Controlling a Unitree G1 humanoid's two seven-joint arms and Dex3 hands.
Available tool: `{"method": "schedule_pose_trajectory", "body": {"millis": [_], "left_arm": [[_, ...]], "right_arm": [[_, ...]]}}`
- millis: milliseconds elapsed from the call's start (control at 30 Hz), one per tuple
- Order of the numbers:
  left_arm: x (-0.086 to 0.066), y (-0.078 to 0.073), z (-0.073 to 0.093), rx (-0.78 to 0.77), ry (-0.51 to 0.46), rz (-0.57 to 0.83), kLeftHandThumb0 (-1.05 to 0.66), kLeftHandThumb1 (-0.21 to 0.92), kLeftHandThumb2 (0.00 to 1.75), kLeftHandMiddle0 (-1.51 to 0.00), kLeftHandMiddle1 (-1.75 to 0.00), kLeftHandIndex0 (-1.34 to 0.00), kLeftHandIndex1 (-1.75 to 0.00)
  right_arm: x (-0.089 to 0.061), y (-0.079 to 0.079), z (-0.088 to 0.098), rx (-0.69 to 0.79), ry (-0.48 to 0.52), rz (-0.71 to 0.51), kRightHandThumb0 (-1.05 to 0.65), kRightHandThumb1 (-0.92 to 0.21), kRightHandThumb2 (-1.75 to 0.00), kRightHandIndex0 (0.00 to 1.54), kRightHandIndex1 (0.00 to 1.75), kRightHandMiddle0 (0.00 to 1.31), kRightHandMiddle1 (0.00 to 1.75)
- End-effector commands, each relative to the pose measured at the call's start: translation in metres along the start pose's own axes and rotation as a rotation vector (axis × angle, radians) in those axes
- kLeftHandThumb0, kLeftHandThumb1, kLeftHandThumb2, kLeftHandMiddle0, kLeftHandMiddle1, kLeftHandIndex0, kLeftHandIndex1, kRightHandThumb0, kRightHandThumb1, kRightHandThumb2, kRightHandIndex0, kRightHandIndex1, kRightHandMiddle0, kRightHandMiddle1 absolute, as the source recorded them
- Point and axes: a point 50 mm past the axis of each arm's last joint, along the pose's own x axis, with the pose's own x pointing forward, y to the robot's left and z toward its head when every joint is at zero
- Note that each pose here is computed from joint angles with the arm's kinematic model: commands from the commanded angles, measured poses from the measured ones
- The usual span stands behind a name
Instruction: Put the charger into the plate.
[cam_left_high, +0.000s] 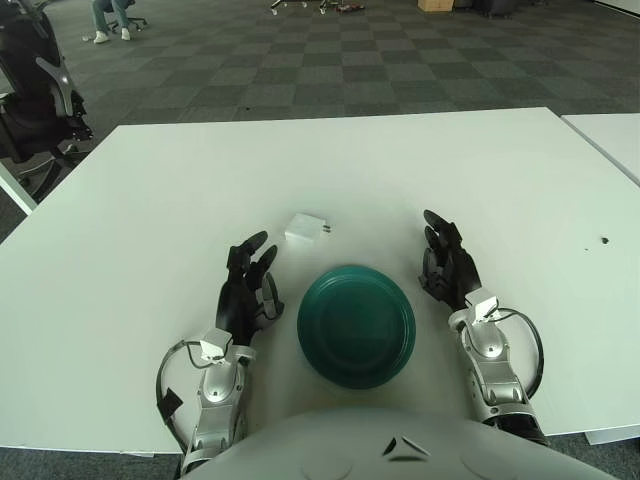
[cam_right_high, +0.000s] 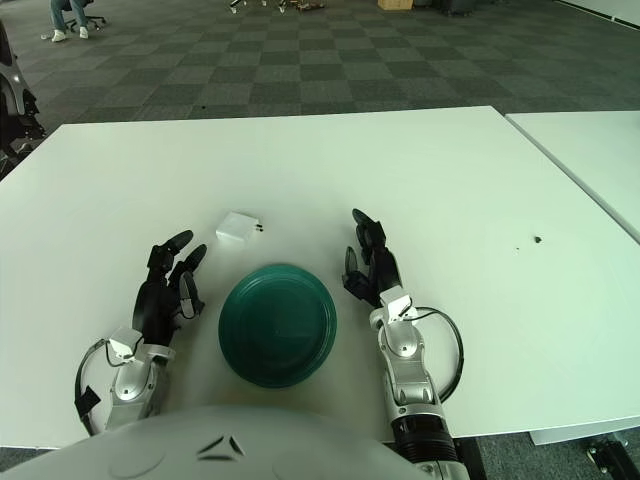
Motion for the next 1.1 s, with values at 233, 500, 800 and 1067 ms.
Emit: {"method": "schedule_pose_trajectory", "body": {"millis": [233, 500, 800, 1067], "left_arm": [[-0.013, 0.014, -0.013, -0.015, 0.109, 0.036, -0.89, 0.92, 1.01, -0.32, -0.40, 0.00, -0.98], [0.005, 0.016, 0.036, 0.123, -0.061, 0.050, -0.84, 0.92, 0.95, -0.31, -0.38, 0.00, -0.99], [0.055, 0.032, 0.086, 0.519, -0.339, -0.027, -0.81, 0.92, 0.84, -0.28, -0.38, 0.00, -0.99], [0.086, 0.029, 0.118, 0.933, -0.496, -0.159, -0.89, 0.92, 0.70, -0.20, -0.32, 0.00, -0.82]], "right_arm": [[-0.030, 0.011, -0.054, 0.002, 0.298, 0.021, -0.83, -0.92, -0.88, 0.17, 0.01, 0.00, 0.50], [-0.028, 0.014, -0.053, 0.007, 0.295, 0.019, -0.83, -0.92, -0.90, 0.19, 0.01, 0.00, 0.55], [-0.026, 0.018, -0.056, 0.037, 0.309, 0.038, -0.85, -0.92, -0.88, 0.16, 0.00, 0.00, 0.50], [-0.023, 0.021, -0.057, 0.048, 0.287, 0.065, -0.87, -0.92, -0.88, 0.14, 0.00, 0.00, 0.48]]}}
